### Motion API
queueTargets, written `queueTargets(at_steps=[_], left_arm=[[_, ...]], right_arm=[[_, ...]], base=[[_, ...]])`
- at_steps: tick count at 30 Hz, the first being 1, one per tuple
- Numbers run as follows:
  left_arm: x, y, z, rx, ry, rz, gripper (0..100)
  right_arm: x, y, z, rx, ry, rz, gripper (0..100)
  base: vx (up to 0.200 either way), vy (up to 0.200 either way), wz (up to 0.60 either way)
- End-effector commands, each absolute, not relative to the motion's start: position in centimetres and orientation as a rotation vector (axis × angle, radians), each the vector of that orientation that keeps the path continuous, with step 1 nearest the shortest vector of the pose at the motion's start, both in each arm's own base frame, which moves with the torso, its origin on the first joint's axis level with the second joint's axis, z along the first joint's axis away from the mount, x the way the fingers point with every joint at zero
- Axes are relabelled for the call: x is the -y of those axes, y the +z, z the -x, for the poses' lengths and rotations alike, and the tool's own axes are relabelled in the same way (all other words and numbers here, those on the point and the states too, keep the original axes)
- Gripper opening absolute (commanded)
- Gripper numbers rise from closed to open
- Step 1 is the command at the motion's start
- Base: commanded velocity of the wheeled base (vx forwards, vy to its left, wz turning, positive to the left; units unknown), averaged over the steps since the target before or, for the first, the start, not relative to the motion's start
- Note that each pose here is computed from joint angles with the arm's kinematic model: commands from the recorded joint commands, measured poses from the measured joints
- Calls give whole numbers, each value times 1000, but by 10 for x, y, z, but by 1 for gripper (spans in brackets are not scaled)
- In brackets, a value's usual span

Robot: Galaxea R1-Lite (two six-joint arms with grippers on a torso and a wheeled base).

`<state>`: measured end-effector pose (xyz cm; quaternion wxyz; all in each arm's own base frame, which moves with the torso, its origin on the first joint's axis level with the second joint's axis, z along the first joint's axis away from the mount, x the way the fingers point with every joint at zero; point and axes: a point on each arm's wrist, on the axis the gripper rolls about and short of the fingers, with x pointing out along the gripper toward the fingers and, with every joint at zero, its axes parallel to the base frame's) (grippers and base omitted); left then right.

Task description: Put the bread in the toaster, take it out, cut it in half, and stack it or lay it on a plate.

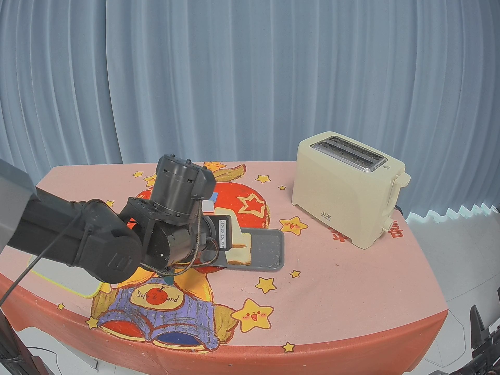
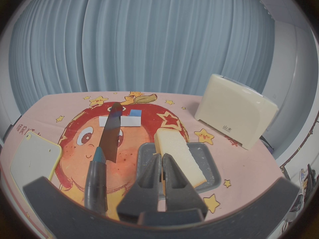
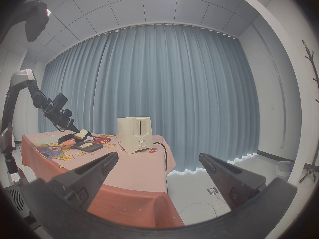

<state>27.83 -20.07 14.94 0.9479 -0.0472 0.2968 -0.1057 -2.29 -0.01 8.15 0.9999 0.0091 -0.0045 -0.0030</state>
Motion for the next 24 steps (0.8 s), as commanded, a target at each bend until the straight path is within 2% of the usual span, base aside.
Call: queueTargets(at_steps=[1, 9, 15, 24], left_arm=[[202, 135, -285, -642, -204, 82, 0], [201, 124, -286, -677, -202, 70, 0], [203, 126, -288, -626, -239, 111, 0], [203, 124, -287, -619, -244, 116, 0]], right_arm=[[0, 76, 23, 8, -6, -18, 100], [0, 76, 23, 8, -6, -18, 100], [0, 76, 23, 8, -6, -18, 100], [0, 76, 23, 8, -6, -18, 100]], base=[[0, 0, 0], [0, 0, 0], [0, 0, 0], [0, 0, 0]])
